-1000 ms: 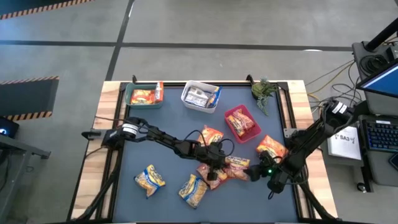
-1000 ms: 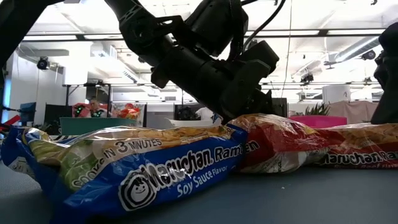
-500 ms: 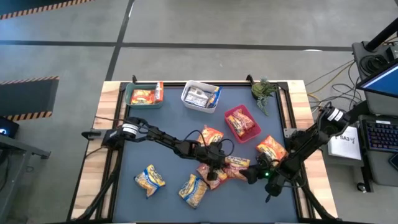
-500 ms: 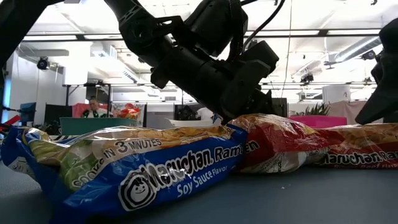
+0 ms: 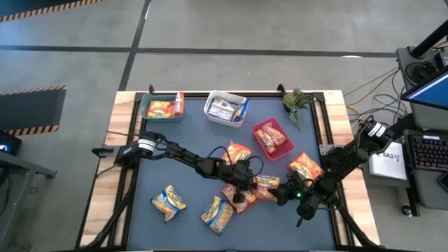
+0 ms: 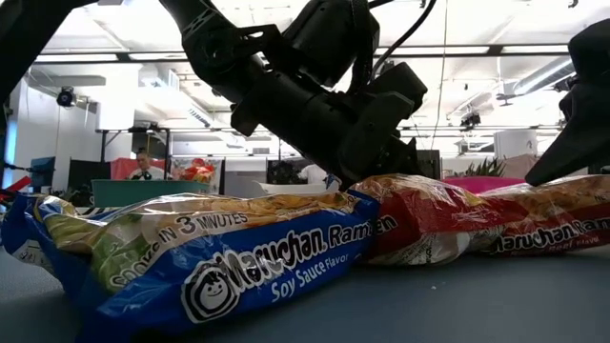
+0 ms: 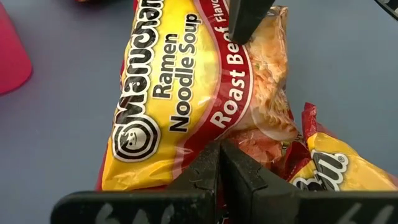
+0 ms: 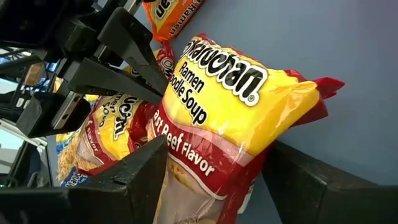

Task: Sort Maruchan noodles
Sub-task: Put the red noodle pack into the pink bin

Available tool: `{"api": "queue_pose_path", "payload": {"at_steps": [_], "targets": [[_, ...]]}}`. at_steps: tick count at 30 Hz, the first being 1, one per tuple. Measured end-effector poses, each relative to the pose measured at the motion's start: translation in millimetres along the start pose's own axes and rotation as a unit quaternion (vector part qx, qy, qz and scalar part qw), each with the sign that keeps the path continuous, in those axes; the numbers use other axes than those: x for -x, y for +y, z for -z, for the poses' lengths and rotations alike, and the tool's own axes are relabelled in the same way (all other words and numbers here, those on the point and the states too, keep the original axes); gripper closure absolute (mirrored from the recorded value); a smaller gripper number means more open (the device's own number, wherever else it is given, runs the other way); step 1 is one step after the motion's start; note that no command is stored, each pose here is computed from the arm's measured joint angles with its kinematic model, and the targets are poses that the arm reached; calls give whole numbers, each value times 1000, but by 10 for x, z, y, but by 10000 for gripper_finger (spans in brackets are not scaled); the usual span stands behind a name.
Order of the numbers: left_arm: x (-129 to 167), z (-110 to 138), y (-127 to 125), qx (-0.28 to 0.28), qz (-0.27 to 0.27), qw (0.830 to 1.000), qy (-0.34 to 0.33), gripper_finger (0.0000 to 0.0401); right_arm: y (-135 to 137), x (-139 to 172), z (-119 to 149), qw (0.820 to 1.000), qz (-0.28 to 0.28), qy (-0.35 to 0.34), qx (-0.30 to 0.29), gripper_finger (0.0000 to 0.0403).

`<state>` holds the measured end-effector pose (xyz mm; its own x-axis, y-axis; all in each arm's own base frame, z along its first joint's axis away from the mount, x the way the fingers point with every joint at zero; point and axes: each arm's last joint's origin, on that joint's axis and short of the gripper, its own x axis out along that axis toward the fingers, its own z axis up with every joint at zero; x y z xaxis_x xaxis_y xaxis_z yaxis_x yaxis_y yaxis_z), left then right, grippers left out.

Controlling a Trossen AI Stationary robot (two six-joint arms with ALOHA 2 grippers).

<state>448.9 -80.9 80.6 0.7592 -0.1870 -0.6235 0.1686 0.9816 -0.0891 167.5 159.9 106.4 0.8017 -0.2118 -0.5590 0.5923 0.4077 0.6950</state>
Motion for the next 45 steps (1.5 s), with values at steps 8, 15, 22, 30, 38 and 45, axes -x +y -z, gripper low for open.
{"api": "queue_pose_path", "payload": {"at_steps": [8,15,22,30,38,45], "targets": [[2,-3,0,0,0,1000,-2,401,-2,0,1,1000,-1,-4,-1,244],[128,-129,-18,-19,1,1000,-8,401,32,33,-25,1000,-7,1,10,257],[487,-294,-27,-80,-28,996,34,401,121,84,-79,998,-28,-29,45,279],[1166,-457,-33,-118,-96,988,4,401,247,164,-211,994,-50,-61,70,281],[1959,-426,-53,-111,-135,981,-87,401,596,266,-603,983,-72,-100,136,281],[2516,-252,-54,-102,-165,962,-194,401,923,407,-1199,971,-29,-84,222,282]]}}
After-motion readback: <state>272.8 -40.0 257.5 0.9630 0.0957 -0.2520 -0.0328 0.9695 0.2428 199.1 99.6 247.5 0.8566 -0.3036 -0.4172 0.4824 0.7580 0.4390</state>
